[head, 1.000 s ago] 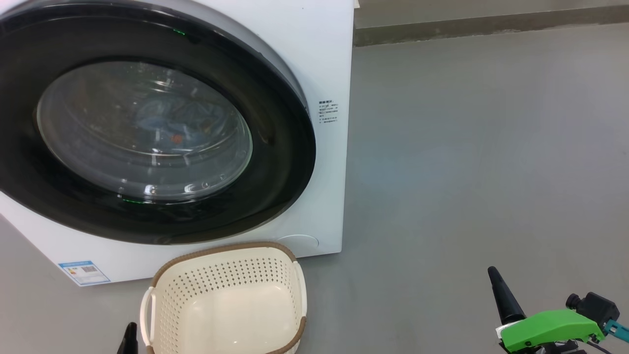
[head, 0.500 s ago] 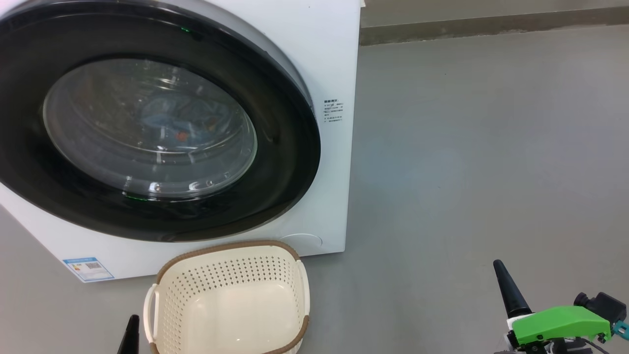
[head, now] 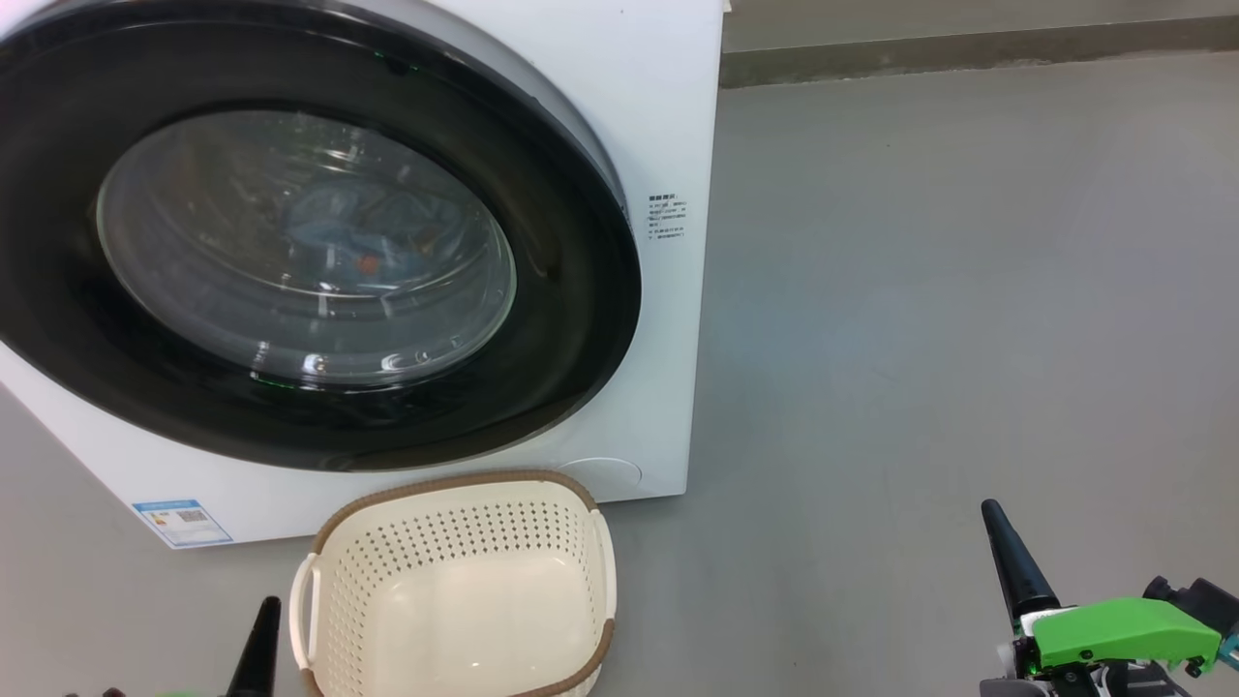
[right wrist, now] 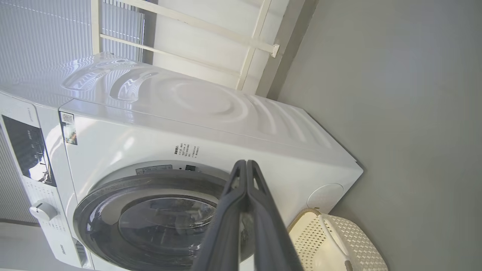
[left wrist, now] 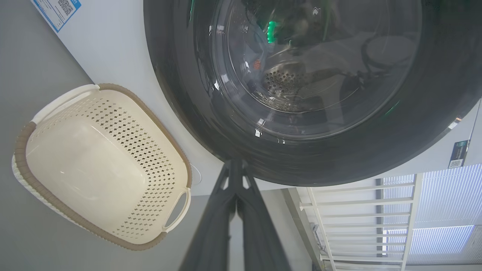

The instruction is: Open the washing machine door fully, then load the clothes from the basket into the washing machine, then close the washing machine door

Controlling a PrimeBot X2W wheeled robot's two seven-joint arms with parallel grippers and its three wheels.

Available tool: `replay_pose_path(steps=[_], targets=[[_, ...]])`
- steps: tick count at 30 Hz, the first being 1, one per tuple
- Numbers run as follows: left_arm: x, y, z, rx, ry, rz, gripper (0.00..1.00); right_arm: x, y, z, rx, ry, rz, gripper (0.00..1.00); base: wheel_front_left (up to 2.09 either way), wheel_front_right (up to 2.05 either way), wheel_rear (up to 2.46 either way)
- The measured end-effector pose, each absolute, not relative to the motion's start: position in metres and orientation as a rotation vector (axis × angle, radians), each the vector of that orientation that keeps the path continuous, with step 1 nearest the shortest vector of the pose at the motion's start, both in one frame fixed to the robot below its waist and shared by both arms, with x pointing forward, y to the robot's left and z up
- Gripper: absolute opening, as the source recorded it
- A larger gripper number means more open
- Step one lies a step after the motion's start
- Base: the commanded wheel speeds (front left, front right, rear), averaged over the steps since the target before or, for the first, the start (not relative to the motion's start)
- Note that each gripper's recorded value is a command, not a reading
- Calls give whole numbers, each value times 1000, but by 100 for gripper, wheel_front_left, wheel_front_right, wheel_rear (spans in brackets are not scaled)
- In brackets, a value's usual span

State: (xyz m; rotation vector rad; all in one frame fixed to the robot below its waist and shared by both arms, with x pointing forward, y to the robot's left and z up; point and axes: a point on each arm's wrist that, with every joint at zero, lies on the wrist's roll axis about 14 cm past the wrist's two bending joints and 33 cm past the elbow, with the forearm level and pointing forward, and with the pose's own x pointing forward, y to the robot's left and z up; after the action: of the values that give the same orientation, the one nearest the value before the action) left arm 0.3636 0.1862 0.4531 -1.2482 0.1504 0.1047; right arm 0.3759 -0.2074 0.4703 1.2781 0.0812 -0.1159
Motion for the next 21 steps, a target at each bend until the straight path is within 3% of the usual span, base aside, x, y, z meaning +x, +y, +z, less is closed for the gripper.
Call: replay_pose_path(steps=[21], targets=[[372, 186, 470, -1465, 110, 69, 0, 382, -208, 486, 1472, 40, -78, 0, 0, 0, 0]])
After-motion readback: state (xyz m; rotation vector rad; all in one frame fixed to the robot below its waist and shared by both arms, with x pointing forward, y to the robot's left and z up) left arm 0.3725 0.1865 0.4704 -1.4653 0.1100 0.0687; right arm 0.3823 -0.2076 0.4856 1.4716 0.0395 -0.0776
